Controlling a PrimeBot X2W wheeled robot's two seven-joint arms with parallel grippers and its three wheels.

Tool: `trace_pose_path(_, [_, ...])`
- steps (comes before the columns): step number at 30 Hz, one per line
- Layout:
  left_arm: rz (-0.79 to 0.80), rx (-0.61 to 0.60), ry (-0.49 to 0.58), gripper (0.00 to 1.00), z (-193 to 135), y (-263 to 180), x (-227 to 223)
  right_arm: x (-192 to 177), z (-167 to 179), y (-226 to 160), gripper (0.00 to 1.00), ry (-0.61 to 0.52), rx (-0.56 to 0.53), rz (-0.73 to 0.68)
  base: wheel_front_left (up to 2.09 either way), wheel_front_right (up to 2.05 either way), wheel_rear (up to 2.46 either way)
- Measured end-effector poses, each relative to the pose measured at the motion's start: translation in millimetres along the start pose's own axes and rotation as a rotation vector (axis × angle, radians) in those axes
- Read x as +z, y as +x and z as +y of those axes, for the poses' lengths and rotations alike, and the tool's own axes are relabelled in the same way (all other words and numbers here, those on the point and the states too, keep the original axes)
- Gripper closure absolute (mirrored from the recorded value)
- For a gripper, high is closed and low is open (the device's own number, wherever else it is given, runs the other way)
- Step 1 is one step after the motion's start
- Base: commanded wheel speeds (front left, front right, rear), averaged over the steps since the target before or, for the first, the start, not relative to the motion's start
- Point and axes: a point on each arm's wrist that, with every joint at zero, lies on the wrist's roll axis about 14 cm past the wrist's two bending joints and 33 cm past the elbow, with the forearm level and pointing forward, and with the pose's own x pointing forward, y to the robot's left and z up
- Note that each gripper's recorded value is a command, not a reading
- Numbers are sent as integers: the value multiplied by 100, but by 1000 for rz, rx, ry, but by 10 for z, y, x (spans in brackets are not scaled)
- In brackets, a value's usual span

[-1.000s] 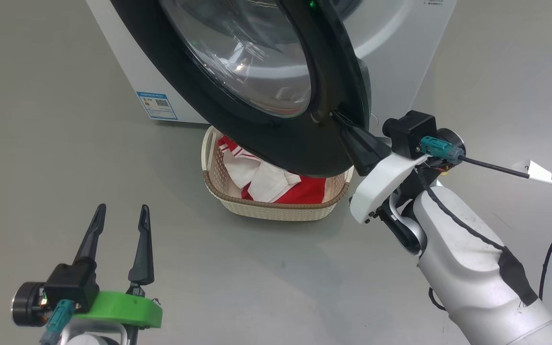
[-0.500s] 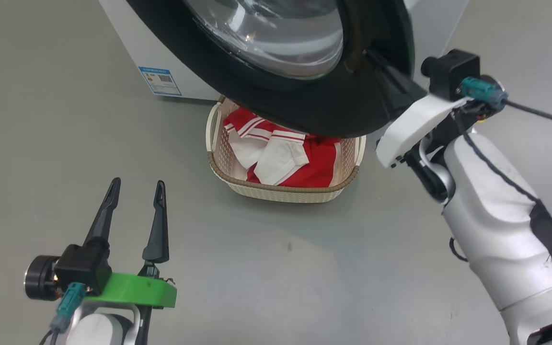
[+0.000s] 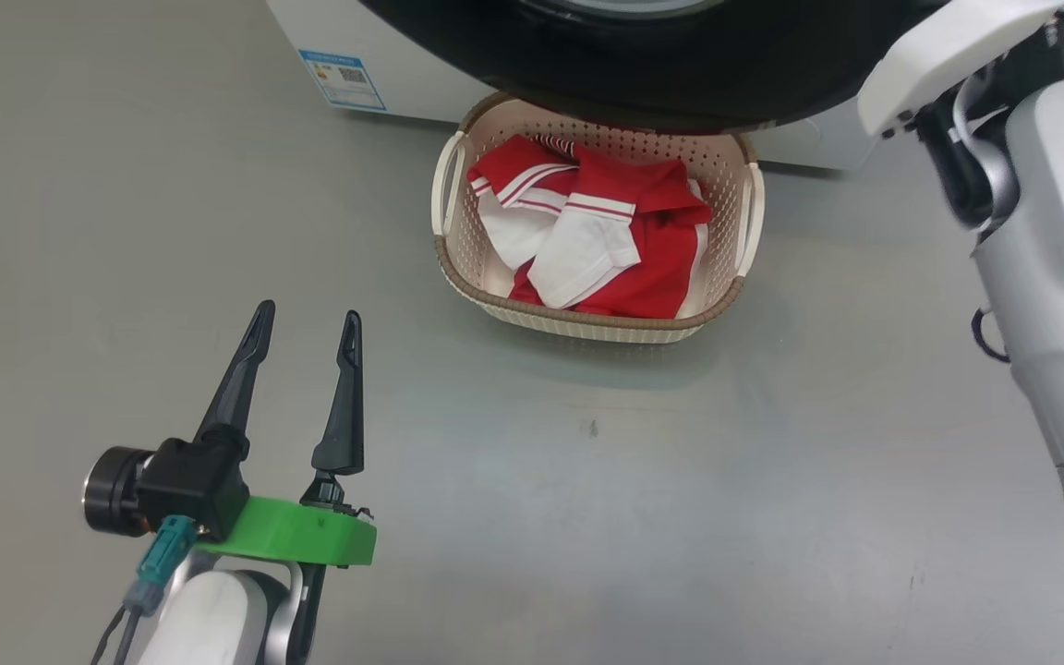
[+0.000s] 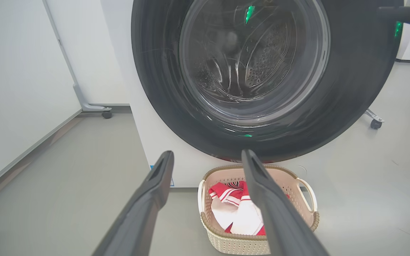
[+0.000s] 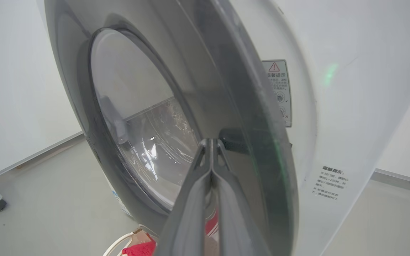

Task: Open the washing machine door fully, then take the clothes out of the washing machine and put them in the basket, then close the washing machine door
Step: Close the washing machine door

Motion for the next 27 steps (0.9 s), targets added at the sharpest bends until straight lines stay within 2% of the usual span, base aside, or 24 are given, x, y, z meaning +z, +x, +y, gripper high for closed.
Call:
trace_pose_path(13, [54, 63, 0, 0, 181, 25, -196, 19, -225, 441, 100, 12, -44, -57, 0, 0, 0])
trace_pose_path(27, [66, 78, 13, 0, 253, 71, -256, 123, -414, 634, 100, 4, -89, -103, 0, 0, 0])
